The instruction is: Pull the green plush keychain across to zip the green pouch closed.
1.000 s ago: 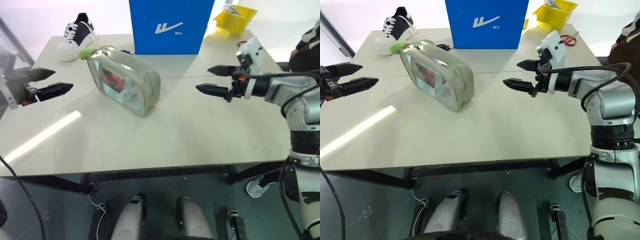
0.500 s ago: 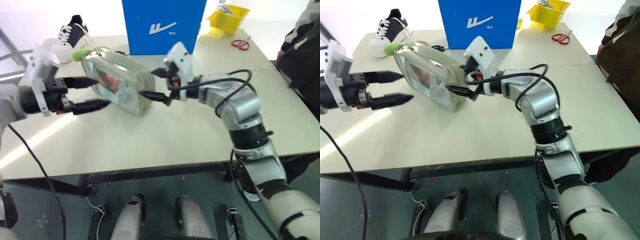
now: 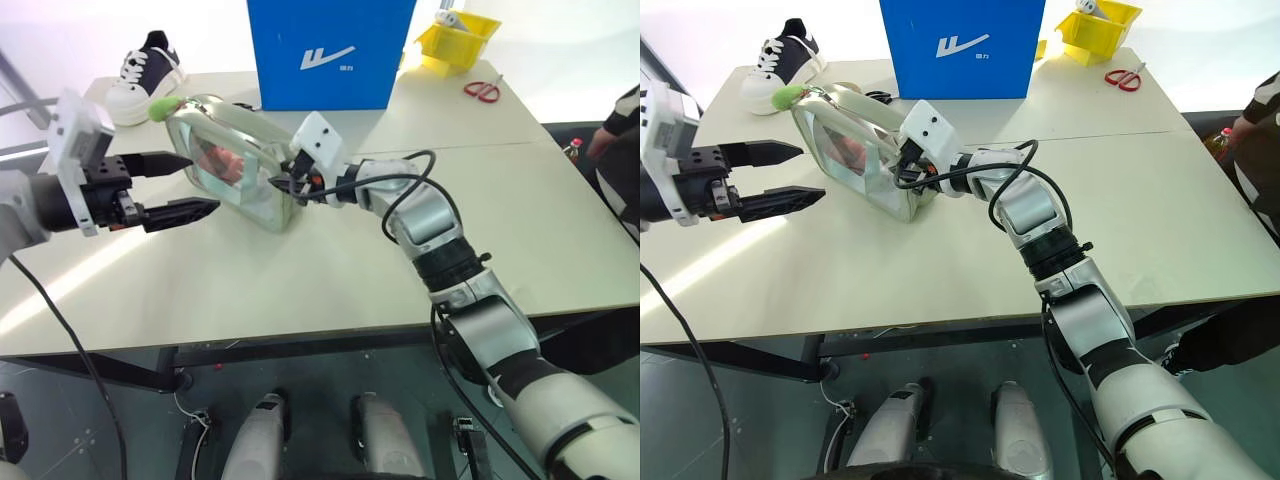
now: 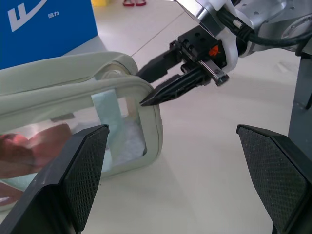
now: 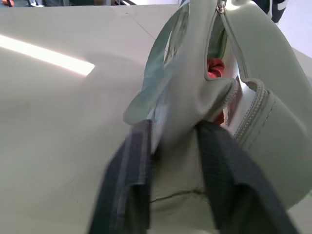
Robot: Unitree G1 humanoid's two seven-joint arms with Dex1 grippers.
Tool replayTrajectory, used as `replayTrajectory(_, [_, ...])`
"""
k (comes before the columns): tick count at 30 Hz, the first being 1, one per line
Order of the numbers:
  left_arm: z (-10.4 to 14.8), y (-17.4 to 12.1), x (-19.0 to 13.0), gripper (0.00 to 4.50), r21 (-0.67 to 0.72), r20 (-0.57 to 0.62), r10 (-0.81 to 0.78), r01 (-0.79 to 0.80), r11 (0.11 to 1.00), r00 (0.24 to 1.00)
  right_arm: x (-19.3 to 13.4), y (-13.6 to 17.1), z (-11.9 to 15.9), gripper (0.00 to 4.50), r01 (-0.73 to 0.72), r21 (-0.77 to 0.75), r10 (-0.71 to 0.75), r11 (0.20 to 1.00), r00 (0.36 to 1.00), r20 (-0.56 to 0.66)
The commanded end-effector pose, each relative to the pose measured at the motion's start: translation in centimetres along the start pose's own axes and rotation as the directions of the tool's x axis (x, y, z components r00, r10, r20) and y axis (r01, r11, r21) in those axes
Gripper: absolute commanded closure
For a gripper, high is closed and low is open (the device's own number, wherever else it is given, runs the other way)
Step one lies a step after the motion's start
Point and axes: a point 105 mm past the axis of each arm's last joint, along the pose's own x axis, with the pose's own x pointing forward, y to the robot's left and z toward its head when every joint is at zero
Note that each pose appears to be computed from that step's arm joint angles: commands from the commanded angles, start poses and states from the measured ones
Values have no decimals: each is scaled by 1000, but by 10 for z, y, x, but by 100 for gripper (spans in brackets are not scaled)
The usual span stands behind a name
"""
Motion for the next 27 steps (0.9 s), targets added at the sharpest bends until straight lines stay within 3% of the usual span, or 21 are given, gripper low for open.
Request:
replayTrajectory(1, [9,8,-5,0,41,31,36,-37,998,999,-20,-19,18,445,33,-61,-31,998,999,40])
replayTrajectory(5, [6,11,-2,0,38,34,27,-29,999,999,-70,-44,14,445,33,-139,-34,990,999,-11])
replayTrajectory(11, [3,16,-2,0,36,35,20,-21,999,999,-139,-93,-17,445,125,-233,-169,964,969,-181])
replayTrajectory(18, [4,17,5,0,46,44,-4,2,999,999,-152,-105,-47,445,123,-182,-166,976,955,-245])
replayTrajectory(19, [4,18,5,0,46,43,-3,1,999,999,-150,-103,-46,375,108,-178,-149,978,960,-238])
replayTrajectory(21, [4,19,5,0,47,42,1,-3,999,999,-147,-100,-41,297,92,-189,-134,978,965,-224])
replayTrajectory(25, [4,19,1,0,46,38,6,-8,999,999,-143,-99,-7,82,63,-259,-107,964,981,-161])
replayTrajectory(27, [4,19,0,0,44,36,11,-13,999,999,-140,-95,7,82,33,-273,-72,962,988,-134])
